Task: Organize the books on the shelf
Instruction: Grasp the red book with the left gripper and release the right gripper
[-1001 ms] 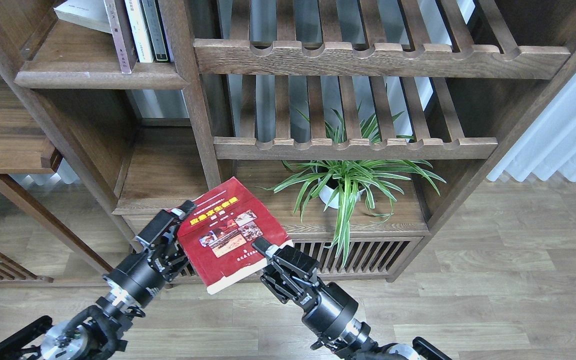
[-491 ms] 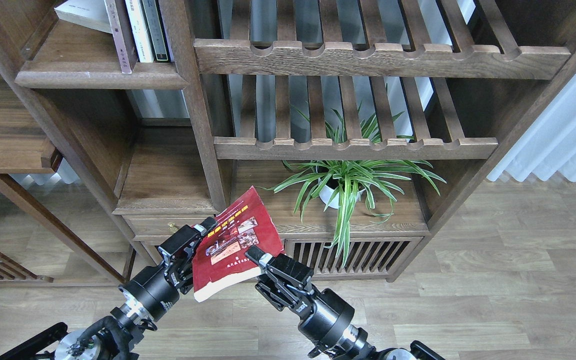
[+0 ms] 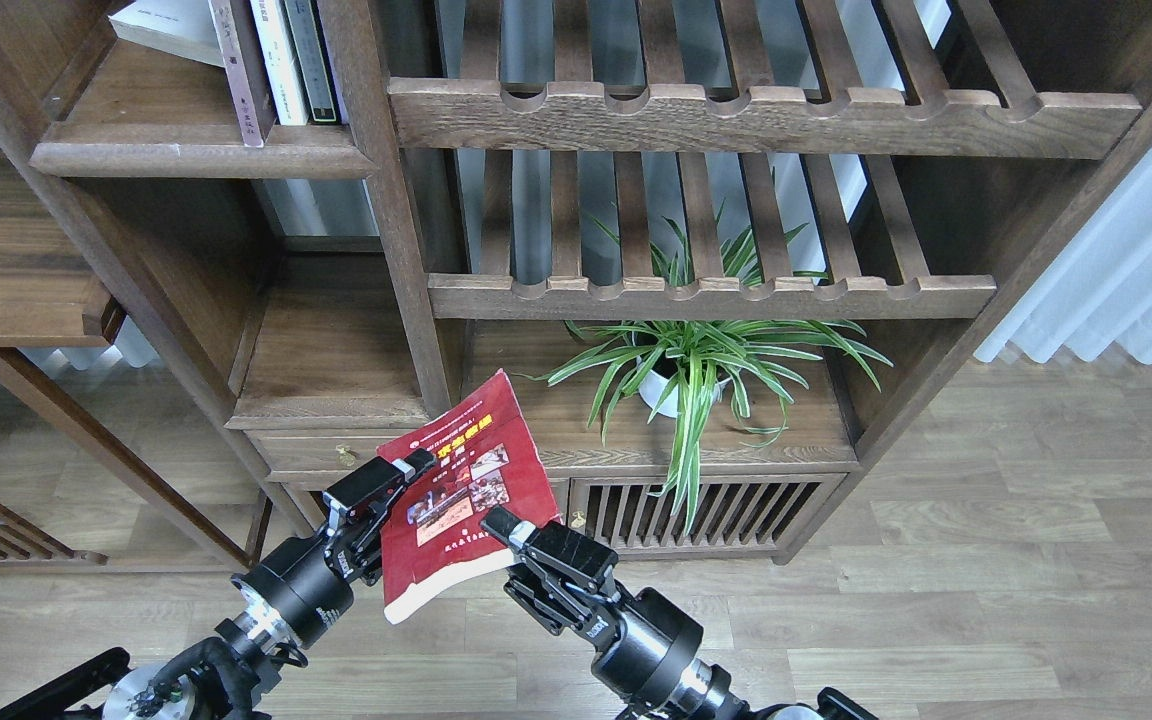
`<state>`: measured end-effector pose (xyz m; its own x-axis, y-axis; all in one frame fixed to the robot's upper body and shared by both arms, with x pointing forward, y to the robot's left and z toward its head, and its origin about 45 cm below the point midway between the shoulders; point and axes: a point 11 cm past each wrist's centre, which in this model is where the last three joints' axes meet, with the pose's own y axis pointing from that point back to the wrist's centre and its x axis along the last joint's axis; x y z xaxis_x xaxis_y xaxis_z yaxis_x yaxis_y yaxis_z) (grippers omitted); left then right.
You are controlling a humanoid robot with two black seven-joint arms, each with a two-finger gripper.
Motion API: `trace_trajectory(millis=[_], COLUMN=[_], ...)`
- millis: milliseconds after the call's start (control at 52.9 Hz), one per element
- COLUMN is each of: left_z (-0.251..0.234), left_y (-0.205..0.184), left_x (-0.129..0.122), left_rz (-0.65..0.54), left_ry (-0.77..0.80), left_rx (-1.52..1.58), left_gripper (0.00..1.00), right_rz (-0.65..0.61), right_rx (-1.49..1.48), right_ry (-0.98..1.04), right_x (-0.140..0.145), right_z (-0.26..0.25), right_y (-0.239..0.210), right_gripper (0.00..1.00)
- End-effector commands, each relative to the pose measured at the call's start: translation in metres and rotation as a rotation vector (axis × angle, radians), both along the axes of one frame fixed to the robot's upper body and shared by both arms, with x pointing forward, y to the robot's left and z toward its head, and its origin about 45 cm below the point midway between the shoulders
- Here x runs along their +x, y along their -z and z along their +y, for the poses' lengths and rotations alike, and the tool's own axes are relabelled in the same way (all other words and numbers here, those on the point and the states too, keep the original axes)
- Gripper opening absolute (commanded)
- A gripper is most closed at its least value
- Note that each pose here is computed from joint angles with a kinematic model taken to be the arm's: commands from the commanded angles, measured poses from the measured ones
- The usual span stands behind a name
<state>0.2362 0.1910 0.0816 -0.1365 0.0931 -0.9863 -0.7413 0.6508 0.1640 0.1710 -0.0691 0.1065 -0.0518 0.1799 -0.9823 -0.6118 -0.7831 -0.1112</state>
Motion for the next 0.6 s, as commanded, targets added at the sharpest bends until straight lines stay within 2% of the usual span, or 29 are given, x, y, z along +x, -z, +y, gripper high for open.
trace_trajectory(millis=[0, 57, 76, 113, 151, 170, 189, 208, 586], left_z=[-0.003, 0.002, 0.017, 0.02, 0.023, 0.024, 0.032, 0.034, 0.118], left_y=[0.001, 0.002, 0.002, 0.002, 0.001, 0.0, -0.001, -0.002, -0.021], left_x=[-0.003, -0.003, -0.002, -0.001, 0.001, 0.002, 0.004, 0.004, 0.014], left_rz=[0.002, -0.001, -0.005, -0.007, -0.01, -0.013, -0.019, -0.02, -0.094], left_ry=[0.029, 0.041, 0.037, 0.036, 0.032, 0.032, 0.024, 0.023, 0.028], left_rx=[0.009, 0.028, 0.068, 0.074, 0.079, 0.083, 0.099, 0.103, 0.361], left_gripper=[0.03, 0.03, 0.02, 0.02, 0.02, 0.02, 0.02, 0.02, 0.02], right_rz=[0.0, -0.001, -0.017, -0.032, -0.067, -0.079, -0.128, -0.136, -0.169], right_rx=[-0.001, -0.003, -0.024, -0.038, -0.084, -0.098, -0.166, -0.181, -0.213], right_ry=[0.001, 0.005, -0.006, -0.016, -0.042, -0.05, -0.078, -0.081, -0.005], right_x=[-0.001, 0.0, 0.0, -0.001, -0.003, -0.003, -0.005, -0.005, 0.019], right_z=[0.0, -0.001, -0.001, 0.0, 0.001, 0.001, 0.001, 0.0, -0.02], right_y=[0.0, 0.001, 0.001, 0.001, 0.004, 0.005, 0.01, 0.011, 0.008], right_gripper=[0.06, 0.07, 0.32, 0.4, 0.6, 0.65, 0.93, 0.99, 0.99])
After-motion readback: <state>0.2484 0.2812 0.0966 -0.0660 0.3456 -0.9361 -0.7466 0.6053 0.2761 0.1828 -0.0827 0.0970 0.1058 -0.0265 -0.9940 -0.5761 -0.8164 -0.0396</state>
